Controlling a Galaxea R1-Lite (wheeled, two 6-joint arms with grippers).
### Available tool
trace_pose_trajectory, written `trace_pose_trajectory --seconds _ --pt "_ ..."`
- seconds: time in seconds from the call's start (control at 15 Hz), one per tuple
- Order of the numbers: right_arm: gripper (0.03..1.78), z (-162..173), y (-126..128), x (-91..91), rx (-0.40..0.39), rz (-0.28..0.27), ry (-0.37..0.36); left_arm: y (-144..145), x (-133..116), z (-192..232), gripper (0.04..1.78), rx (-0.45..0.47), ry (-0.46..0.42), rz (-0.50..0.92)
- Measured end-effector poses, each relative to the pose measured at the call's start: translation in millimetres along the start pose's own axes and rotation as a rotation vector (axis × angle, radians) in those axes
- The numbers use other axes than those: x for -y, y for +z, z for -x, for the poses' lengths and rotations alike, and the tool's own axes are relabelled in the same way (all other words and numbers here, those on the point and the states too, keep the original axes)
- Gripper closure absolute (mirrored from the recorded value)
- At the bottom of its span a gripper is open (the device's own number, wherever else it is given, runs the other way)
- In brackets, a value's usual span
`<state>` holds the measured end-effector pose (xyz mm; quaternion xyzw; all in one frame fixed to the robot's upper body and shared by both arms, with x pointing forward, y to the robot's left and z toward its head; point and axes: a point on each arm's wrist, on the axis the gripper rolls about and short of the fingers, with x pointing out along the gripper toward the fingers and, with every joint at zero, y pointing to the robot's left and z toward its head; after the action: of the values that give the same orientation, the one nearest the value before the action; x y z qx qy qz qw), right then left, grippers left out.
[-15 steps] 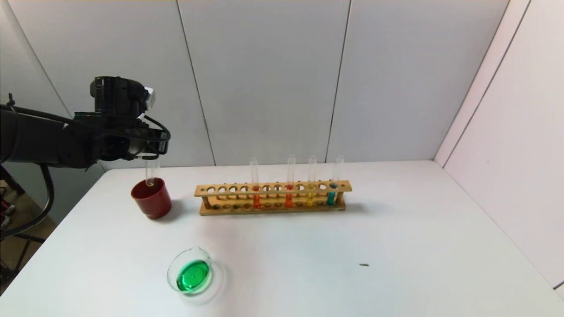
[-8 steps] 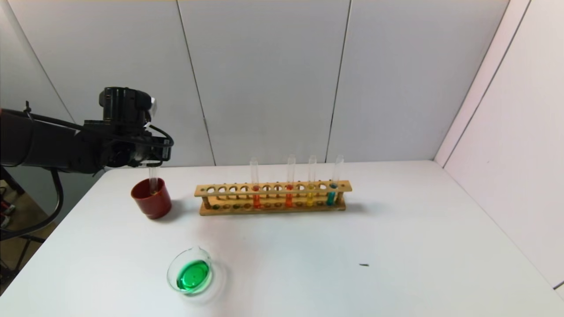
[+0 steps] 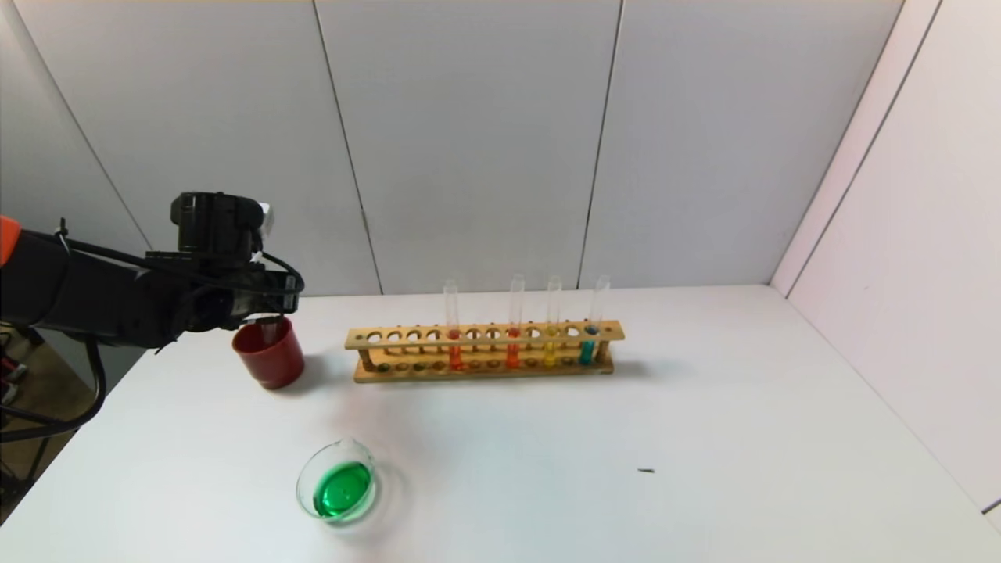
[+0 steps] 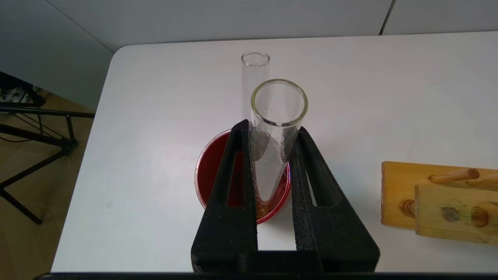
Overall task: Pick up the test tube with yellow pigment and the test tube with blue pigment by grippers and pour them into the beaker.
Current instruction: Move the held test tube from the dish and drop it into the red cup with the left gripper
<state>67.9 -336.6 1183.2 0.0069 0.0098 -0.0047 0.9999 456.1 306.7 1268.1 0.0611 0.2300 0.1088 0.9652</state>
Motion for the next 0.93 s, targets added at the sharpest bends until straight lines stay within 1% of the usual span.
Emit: trace_pose_trajectory --seconds 0.27,0.4,0.47,0.6,0.73,0.8,0.93 --pt "0.11 0.0 0.0 0.0 0.0 0.0 0.0 -17.3 -3.5 -1.5 1.49 0.005 -0.001 0.004" --pt "0.11 0.0 0.0 0.0 0.0 0.0 0.0 -23.8 -4.7 0.7 1.36 0.002 -0.016 0.003" --pt "0.11 0.0 0.0 0.0 0.0 0.0 0.0 -24.3 -5.3 1.9 1.26 0.008 -0.017 0.005" --pt "0.11 0.0 0.0 0.0 0.0 0.0 0.0 -23.1 -7.5 5.8 0.97 0.015 -0.015 0.008" --pt "0.11 0.0 0.0 0.0 0.0 0.0 0.0 -19.1 -10.0 12.5 0.61 0.032 -0.014 0.008" --pt "0.11 0.0 0.0 0.0 0.0 0.0 0.0 -16.6 -11.2 16.0 0.46 0.043 -0.014 0.01" --pt "0.11 0.0 0.0 0.0 0.0 0.0 0.0 -11.5 -13.8 23.7 0.23 0.063 -0.013 0.013"
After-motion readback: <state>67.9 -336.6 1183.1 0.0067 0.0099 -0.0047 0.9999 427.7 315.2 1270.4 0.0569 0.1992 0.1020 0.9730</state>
